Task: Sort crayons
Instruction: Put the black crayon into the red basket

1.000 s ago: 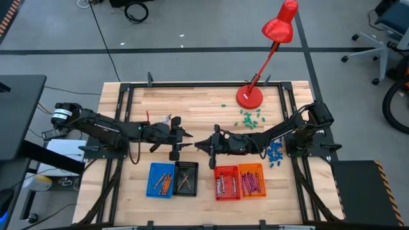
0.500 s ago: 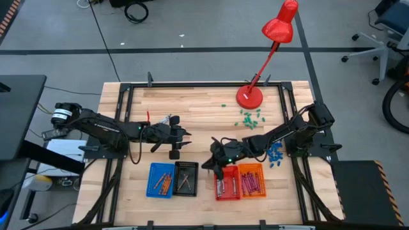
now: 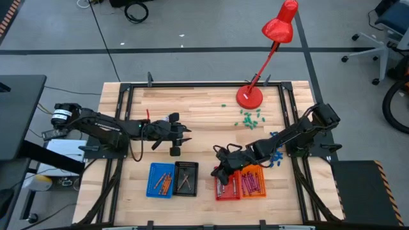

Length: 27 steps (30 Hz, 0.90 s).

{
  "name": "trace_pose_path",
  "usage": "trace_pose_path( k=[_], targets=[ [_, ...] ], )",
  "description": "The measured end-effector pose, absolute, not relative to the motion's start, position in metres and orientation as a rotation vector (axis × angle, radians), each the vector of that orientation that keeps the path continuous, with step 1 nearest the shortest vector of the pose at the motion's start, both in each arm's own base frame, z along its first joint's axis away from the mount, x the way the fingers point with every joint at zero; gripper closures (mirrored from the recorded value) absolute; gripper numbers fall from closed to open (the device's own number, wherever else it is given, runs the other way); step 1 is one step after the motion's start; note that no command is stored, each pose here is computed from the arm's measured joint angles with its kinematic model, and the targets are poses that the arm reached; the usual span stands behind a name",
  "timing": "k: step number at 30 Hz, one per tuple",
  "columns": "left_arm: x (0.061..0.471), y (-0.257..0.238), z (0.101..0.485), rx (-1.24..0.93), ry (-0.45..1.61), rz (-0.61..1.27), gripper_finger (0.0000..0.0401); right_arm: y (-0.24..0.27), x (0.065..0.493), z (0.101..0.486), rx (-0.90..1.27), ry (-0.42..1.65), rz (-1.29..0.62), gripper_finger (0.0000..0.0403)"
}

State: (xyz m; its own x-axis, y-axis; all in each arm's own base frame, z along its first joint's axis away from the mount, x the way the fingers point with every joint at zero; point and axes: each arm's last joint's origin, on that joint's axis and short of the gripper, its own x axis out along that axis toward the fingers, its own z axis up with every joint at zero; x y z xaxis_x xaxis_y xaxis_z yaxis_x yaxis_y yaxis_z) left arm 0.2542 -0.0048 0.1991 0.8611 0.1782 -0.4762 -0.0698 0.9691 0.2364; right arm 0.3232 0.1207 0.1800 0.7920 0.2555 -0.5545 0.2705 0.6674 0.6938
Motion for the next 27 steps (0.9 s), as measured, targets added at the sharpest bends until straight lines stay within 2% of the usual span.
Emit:
trace_pose_path(
  k=[10, 15, 27],
  targets=[
    [0.254, 0.003, 0.199, 0.227, 0.524, 0.155, 0.0239, 0.131, 0.3, 0.167, 0.982, 0.929, -0.174, 0.0371],
    [0.254, 0.005, 0.199, 0.23, 0.525, 0.161, 0.0239, 0.131, 0.3, 0.166, 0.989, 0.94, -0.17, 0.0362],
    [0.253, 0.004, 0.197, 0.241, 0.548, 0.155, 0.0239, 0.127, 0.298, 0.171, 0.99, 0.975, -0.129, 0.0309]
  ],
)
